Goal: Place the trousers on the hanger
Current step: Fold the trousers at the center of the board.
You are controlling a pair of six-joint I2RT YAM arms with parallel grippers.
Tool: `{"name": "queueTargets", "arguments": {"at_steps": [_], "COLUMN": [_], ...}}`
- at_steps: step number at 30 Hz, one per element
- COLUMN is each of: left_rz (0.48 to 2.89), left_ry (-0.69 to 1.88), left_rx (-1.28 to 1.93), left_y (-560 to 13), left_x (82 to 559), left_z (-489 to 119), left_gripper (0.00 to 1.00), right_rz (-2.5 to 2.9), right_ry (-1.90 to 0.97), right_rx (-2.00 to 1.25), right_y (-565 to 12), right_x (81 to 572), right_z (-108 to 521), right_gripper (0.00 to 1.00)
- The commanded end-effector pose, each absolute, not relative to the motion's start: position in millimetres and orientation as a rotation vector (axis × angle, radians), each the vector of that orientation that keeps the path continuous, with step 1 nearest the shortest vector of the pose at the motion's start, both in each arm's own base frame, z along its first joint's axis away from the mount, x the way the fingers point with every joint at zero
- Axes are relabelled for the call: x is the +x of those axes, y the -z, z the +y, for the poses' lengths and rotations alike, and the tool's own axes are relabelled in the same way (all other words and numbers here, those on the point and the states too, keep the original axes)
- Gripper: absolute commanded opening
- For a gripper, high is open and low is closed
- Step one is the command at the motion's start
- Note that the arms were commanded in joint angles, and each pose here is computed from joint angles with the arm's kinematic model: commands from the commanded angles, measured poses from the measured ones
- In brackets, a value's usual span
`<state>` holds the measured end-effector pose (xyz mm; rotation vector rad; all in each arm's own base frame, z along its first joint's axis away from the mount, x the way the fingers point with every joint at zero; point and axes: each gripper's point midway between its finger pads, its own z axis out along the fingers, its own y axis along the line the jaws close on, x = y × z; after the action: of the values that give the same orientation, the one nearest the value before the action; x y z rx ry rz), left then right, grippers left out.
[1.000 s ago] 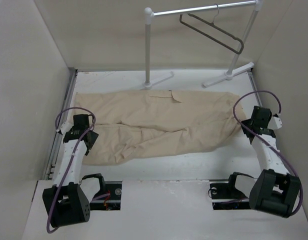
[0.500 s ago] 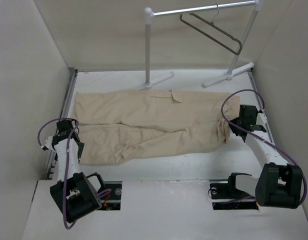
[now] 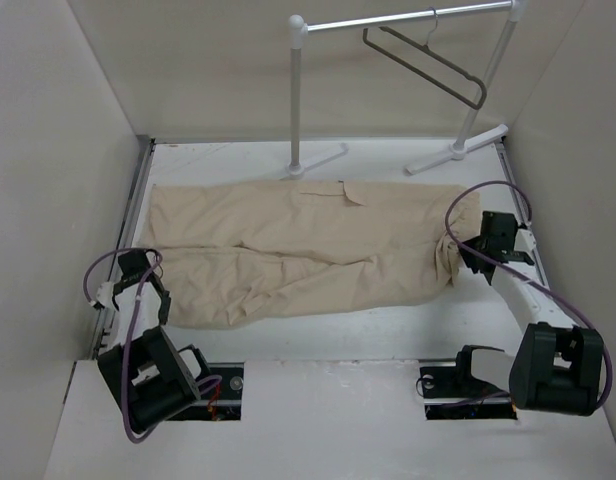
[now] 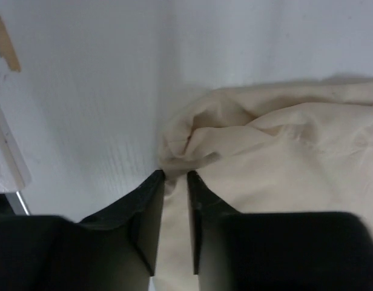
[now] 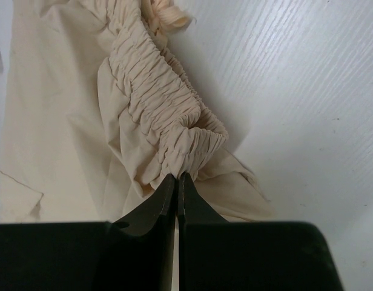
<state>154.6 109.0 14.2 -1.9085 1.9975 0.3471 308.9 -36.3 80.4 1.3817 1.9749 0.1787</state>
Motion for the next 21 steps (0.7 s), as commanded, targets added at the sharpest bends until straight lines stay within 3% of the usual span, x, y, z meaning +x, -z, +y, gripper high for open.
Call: {"name": "queueTargets", "arguments": {"at_steps": [1,4,9,15,21], "left_rz": [1.95,1.889,1.844,1.847,1.77], "left_ry": [-0.259,-0.238,-0.347,-0.534,-0.651], "left_rx": [-1.879,-1.805,-1.565,-1.536,-1.466], "left_y": [-13.0,-43.6,-110.8,-128.8,-196.6], "left_x": [178.3,196.8,209.3,173.8,181.6], "left_z": [116.4,128.0,136.1,144.5,158.8], "left_gripper": [0.11,0.02,0.02,0.01,0.01], "right_rz": [1.913,1.903,1.932,1.972,1.917], "right_ry": [-0.187,-0.177,-0.148,-0.054,-0.05], "right_rx": [1.404,1.413,1.399,1.398,1.359], "right_y": [-89.9,-90.6,-83.3,-93.1,-146.6], "right_x": [309.5,301.9,271.5,204.3,181.5], "right_z": [-46.1,-49.4,-46.0,-47.1,-38.8], "right_gripper": [0.05,0.04,0.04,0.0,0.0]}}
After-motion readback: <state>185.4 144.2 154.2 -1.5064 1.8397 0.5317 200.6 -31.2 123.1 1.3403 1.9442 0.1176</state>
